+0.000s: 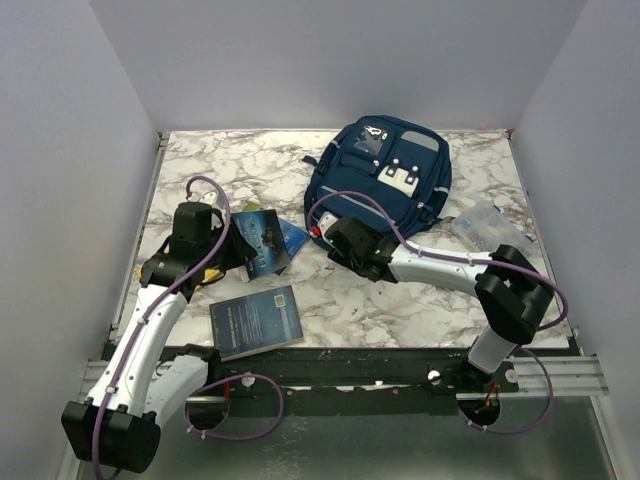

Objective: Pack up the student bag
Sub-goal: Place the book in the student bag.

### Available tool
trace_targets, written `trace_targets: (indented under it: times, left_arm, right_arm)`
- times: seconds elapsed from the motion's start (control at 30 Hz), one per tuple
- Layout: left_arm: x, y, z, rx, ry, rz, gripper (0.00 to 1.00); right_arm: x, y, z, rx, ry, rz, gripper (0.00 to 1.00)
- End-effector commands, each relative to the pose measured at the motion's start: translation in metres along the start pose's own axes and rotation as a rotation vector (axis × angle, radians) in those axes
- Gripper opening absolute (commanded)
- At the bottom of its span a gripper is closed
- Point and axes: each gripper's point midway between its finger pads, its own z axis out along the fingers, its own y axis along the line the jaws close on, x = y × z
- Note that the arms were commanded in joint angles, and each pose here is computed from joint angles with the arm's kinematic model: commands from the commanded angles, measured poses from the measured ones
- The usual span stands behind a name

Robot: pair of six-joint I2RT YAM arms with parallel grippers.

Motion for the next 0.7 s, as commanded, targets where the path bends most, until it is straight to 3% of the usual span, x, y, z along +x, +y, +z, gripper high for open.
trace_targets:
  times: [0.0,0.03,0.1,0.13,0.67]
  left_arm:
    - [-0.026,-0.019,-0.008,0.065,-0.120,0.059,0.00]
    - [-0.026,-0.020,-0.009,0.066,-0.122,0.065,0.00]
    - [-0.026,-0.021,-0.010,0.069,-0.123,0.071,0.00]
    - [-0.025,-0.021,-0.010,0.068,-0.123,0.075,0.00]
    - [-0.022,-0.022,-0.013,0.071,-0.118,0.085,0.00]
  right_arm:
    - [-0.015,-0.019,0.002,0.087,-0.056,-0.066,0.66]
    - [-0.017,-0.019,0.004,0.090,-0.059,-0.071,0.61]
    - [-0.021,-0.021,0.008,0.116,-0.063,-0.075,0.39]
    - [-0.021,-0.021,0.011,0.126,-0.059,-0.078,0.34]
    - [-0.016,0.000,0.032,0.055,-0.047,-0.114,0.46]
